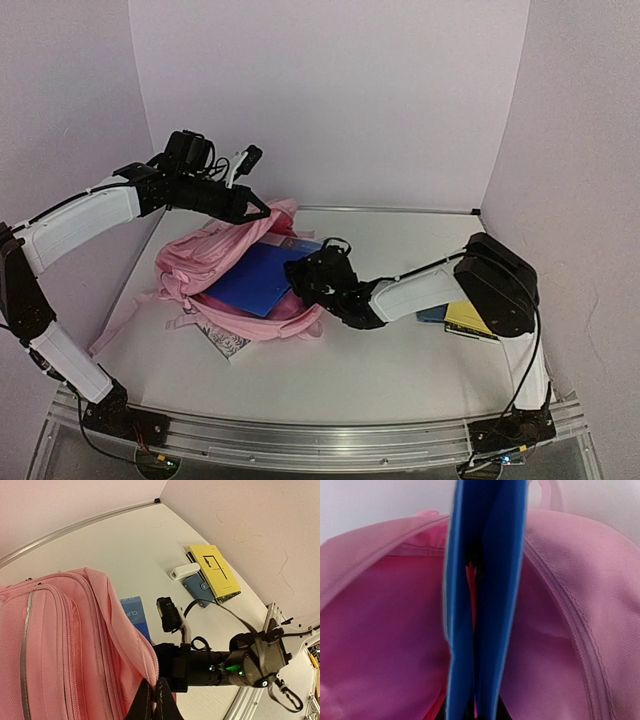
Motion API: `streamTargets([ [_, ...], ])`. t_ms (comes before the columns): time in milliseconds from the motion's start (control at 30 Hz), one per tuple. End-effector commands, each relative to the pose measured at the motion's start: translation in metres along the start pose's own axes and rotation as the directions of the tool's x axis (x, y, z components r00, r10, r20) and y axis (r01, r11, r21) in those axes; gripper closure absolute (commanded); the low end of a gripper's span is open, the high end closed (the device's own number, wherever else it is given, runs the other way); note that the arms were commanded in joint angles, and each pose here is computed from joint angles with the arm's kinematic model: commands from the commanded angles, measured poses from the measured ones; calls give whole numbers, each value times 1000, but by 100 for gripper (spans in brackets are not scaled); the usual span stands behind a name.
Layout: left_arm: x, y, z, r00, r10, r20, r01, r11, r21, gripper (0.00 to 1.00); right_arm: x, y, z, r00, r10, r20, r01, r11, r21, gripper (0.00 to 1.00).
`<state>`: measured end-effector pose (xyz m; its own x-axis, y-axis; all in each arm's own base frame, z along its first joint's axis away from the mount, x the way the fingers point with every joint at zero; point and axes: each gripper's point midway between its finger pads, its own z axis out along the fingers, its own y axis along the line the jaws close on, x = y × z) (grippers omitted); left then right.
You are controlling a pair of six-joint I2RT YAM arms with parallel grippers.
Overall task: Pack the student bag
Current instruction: Place the files in the student bag.
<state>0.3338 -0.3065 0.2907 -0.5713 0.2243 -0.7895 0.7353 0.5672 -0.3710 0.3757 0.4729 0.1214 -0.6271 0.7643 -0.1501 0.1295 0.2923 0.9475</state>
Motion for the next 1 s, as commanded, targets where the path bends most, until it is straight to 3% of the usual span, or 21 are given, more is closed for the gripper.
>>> streamTargets([
  [0,-47,-37,-31,979,100,180,-116,990,82,100,-4,41,16,996,-20,84,27,996,-80,100],
  [400,-46,-40,-27,982,73,172,-95,988,122,100,4,28,56,965,-176,194,178,984,5,87],
  [600,-46,-38,-28,983,71,172,-90,990,105,100,-5,47,41,932,-285,223,287,958,23,62],
  [833,-50,-25,-34,980,65,186,-74,996,42,100,-33,96,-14,814,-514,269,516,854,70,26],
  [967,-51,-24,-35,980,67,189,-75,997,35,100,-35,81,-30,762,-620,187,600,785,154,19],
])
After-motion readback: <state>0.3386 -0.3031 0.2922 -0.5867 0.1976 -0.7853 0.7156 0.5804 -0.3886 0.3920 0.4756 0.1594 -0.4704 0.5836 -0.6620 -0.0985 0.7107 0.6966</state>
